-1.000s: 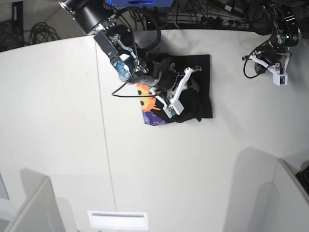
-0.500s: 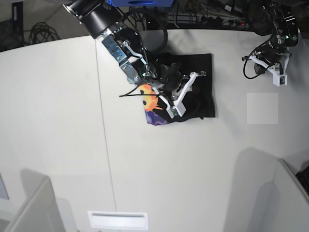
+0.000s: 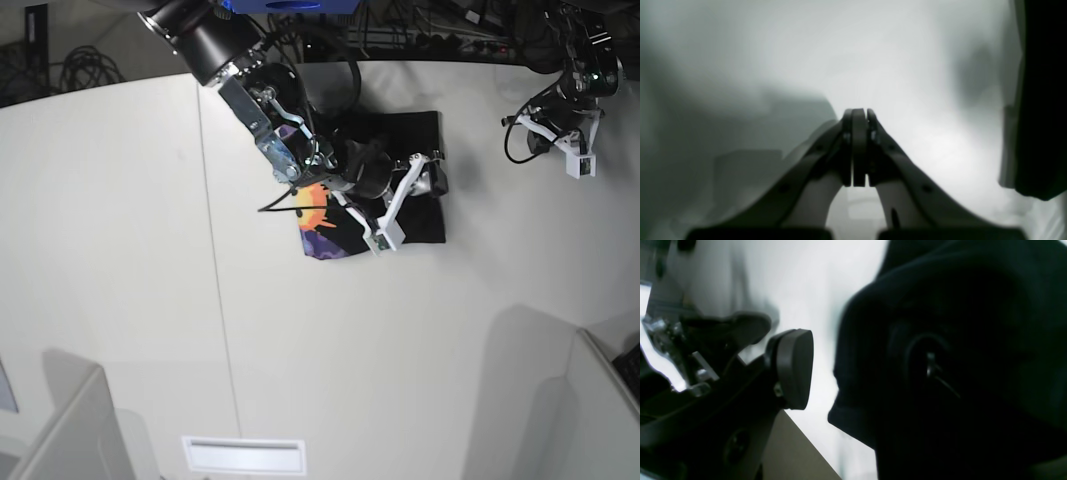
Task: Fold the T-shirt properly
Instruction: 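Fold the held end over toward the left gripper with the right gripper, then release the folded bundle and pull the right gripper back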
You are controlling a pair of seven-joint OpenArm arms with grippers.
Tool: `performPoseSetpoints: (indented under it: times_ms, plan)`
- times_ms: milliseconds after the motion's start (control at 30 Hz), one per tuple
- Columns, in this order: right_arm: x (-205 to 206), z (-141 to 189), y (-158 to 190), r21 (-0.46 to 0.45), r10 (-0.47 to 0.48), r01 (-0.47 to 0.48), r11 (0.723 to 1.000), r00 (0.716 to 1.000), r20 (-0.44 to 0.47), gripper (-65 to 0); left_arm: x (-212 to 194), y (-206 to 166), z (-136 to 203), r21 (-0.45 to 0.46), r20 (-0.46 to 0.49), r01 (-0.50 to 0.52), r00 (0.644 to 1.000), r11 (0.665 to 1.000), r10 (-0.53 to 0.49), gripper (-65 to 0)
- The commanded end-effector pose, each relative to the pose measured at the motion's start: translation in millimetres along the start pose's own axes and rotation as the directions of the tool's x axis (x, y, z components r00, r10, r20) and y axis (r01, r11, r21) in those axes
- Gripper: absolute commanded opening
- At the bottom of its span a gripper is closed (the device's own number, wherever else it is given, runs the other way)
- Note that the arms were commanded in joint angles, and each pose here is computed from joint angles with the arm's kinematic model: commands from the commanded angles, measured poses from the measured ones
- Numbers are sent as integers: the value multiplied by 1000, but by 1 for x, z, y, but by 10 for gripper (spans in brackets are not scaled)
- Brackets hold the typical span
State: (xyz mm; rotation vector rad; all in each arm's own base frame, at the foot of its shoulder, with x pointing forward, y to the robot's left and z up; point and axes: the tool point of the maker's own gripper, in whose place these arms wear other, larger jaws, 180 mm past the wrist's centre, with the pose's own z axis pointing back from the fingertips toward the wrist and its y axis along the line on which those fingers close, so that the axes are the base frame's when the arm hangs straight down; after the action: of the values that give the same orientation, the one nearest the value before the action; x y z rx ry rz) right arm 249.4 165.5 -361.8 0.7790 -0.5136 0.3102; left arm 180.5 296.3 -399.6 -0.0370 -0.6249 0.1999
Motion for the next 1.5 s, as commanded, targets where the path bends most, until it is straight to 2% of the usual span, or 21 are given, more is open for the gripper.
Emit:
performPoseSetpoints:
  times_ms: [0,233,367,433,533,600,700,833,1033,1167,1200,1267,1333,1467]
  plan:
    - [14,0,20,47,25,-27,999,999,35,-269,12,1,4,0,36,18,999,1000,-18,-650]
    - [2,-13,55,102,181,-177,979,983,-29,-269,12,1,4,0,36,18,999,1000,-18,-650]
    - [16,2,79,147,265,-267,952,964,32,-276,16,13,9,29,55,0,998,1000,-2,-650]
    - [26,16,86,159,294,-304,939,952,80,-318,17,17,13,27,71,2,997,1000,-4,-650]
    - [38,37,90,162,320,-341,926,937,142,-410,22,19,21,-8,96,79,992,997,-78,-650]
    - [51,49,79,134,310,-336,932,933,181,-480,23,16,24,-38,101,130,987,991,-126,-650]
    - [67,64,37,48,250,-266,963,944,215,-650,20,8,23,-71,98,167,982,983,-160,-650]
    - [70,80,-18,-53,151,-142,988,959,238,-650,17,-13,24,-101,127,136,984,985,-123,-650]
    - [62,103,-76,-167,78,-36,985,965,252,-650,28,-69,22,-203,196,133,976,970,-93,-650]
    - [47,113,-100,-216,55,-3,976,971,233,-650,22,-95,15,-266,189,118,980,957,-68,-309]
    - [43,113,-102,-221,52,-1,975,973,226,-650,21,-100,14,-278,188,115,980,954,-64,-242]
    - [37,114,-105,-226,42,8,974,975,217,-650,27,-114,10,-310,202,116,978,944,-53,-146]
    - [31,114,-106,-229,36,13,973,978,207,-650,23,-122,2,-337,184,98,982,937,-36,-117]
    - [22,115,-111,-241,35,12,970,982,186,-650,15,-133,-20,-380,134,47,991,924,5,-117]
